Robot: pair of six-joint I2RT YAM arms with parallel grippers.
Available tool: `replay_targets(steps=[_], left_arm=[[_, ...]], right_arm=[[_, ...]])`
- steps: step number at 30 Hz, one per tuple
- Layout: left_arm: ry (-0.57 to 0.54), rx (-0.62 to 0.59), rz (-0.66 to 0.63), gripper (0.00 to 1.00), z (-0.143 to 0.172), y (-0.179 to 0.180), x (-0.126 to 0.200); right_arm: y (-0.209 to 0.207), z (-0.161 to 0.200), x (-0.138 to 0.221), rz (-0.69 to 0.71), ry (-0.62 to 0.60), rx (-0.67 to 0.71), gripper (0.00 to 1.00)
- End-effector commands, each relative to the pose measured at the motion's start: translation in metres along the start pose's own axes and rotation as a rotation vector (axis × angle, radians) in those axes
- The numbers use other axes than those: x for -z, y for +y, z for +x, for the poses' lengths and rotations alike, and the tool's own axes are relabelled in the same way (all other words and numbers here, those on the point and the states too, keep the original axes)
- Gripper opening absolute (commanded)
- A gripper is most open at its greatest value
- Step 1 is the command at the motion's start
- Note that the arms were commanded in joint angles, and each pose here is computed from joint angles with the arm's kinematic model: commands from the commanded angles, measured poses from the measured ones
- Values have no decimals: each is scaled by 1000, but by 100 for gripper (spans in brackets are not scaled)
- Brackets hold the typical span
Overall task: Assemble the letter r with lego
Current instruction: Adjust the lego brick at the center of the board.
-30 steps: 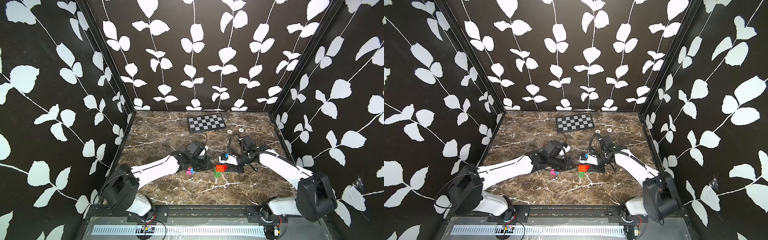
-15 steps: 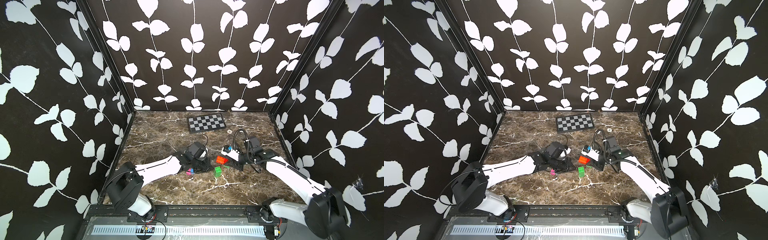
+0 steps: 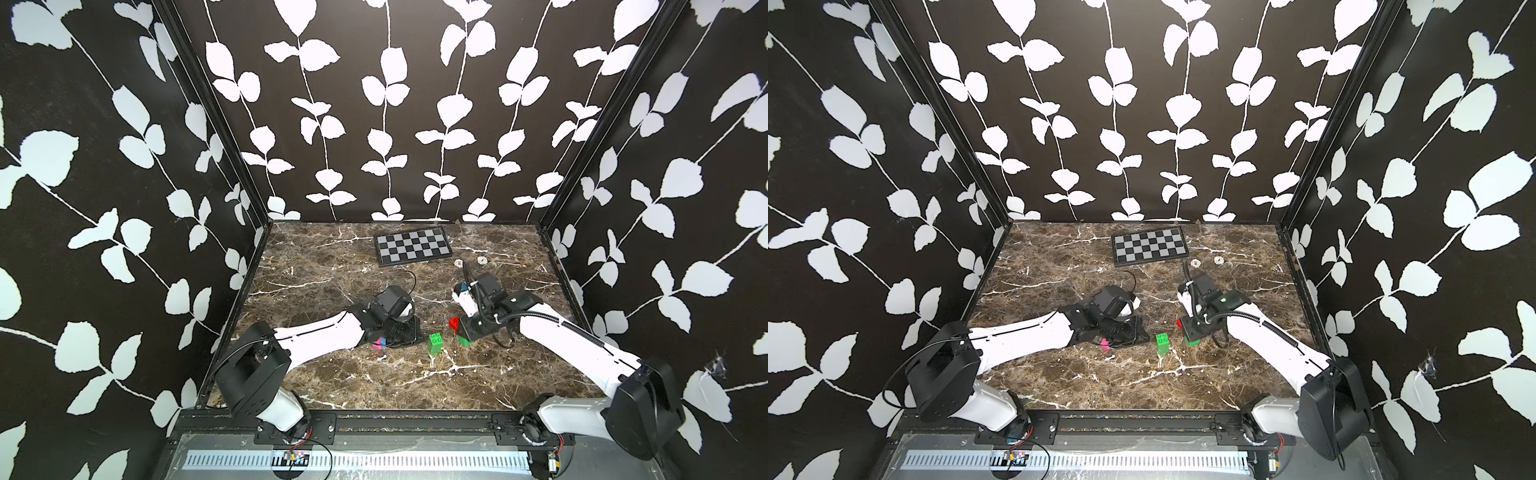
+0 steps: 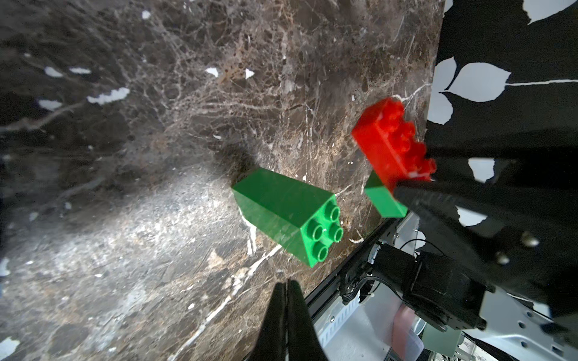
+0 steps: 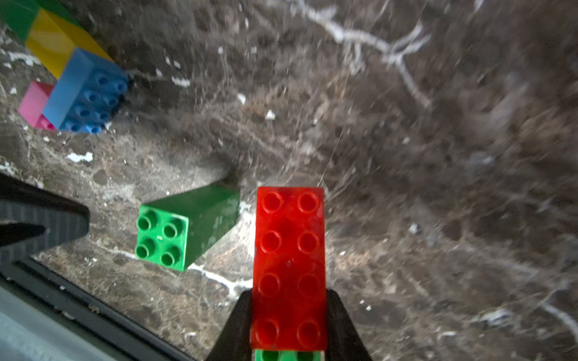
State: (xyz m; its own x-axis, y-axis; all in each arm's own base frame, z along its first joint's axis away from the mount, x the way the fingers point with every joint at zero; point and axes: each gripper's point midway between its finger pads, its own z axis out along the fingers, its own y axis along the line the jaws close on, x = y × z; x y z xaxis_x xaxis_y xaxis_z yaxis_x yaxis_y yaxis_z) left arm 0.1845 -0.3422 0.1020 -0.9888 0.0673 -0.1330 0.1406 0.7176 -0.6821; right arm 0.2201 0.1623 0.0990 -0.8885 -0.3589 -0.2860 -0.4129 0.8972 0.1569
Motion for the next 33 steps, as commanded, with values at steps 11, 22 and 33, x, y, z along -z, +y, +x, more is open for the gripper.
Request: replay_targets(steps=[11, 22, 33], left_arm=[[0, -2, -26, 8, 6, 7, 4], [11, -2, -33, 8, 10, 11, 4], [10, -8, -32, 8, 8, 9, 3]], right_arm=[[20, 47, -22, -18, 178, -110, 0], [29, 44, -39, -24, 218, -101, 0], [55, 43, -50, -85, 234, -42, 0]])
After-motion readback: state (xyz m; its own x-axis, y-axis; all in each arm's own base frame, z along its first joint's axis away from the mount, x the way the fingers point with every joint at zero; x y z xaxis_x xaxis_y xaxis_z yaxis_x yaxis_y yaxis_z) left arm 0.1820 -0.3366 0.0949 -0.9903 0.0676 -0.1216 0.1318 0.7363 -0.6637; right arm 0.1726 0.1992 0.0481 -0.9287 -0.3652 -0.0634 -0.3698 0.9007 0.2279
